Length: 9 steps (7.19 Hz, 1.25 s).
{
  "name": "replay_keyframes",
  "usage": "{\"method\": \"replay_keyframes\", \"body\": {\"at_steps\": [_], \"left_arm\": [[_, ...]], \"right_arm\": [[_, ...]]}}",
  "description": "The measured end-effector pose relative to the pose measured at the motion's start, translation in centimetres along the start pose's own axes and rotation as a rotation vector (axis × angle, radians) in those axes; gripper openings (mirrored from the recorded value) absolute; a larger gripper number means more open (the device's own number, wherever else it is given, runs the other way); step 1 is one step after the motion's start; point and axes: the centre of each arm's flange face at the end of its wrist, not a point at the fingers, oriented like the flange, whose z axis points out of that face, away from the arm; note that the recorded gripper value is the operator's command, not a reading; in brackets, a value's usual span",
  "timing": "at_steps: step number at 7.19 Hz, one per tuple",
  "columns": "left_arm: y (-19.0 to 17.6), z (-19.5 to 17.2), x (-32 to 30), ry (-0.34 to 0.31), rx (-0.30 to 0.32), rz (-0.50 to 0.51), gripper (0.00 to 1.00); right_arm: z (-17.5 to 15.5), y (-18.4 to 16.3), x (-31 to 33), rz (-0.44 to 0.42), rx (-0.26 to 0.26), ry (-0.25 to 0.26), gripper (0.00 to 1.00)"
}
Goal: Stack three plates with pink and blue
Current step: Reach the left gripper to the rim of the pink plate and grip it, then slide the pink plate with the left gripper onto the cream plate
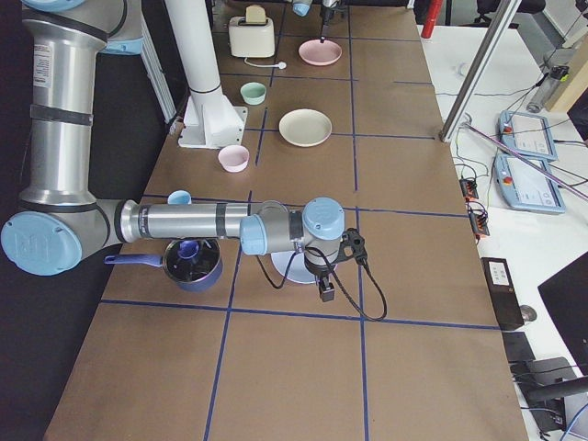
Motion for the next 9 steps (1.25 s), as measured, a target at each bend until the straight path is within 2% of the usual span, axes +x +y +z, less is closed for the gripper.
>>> {"method": "replay_keyframes", "body": {"at_steps": [3,4,5,6,7,9], "left_arm": [[0.0,0.9,-0.2,-0.007,-0.017,-0.004,0.14],[0.1,1.2,-0.2,-0.009,-0.022,-0.002,0.05],[0.1,1.3,0.0,-0.009,-0.024,0.002,0.00],[0.0,1.1,0.6,-0.003,-0.019,0.009,0.00],[-0.4,-0.5,3.1,0.018,0.009,0.018,0.00],[-1.6,-5.8,12.0,0.097,0.101,0.022,0.00]], "right_arm": [[0.1,0.0,-0.1,0.003,0.000,-0.012,1.00],[0.1,0.0,-0.1,0.004,0.000,-0.014,1.00],[0.1,0.0,-0.1,0.005,-0.001,-0.014,1.00],[0.1,0.0,-0.1,0.003,0.001,-0.013,1.00],[0.0,-0.2,-0.3,-0.002,0.004,-0.012,1.00],[-0.2,-0.4,-0.5,-0.008,0.008,-0.011,1.00]]}}
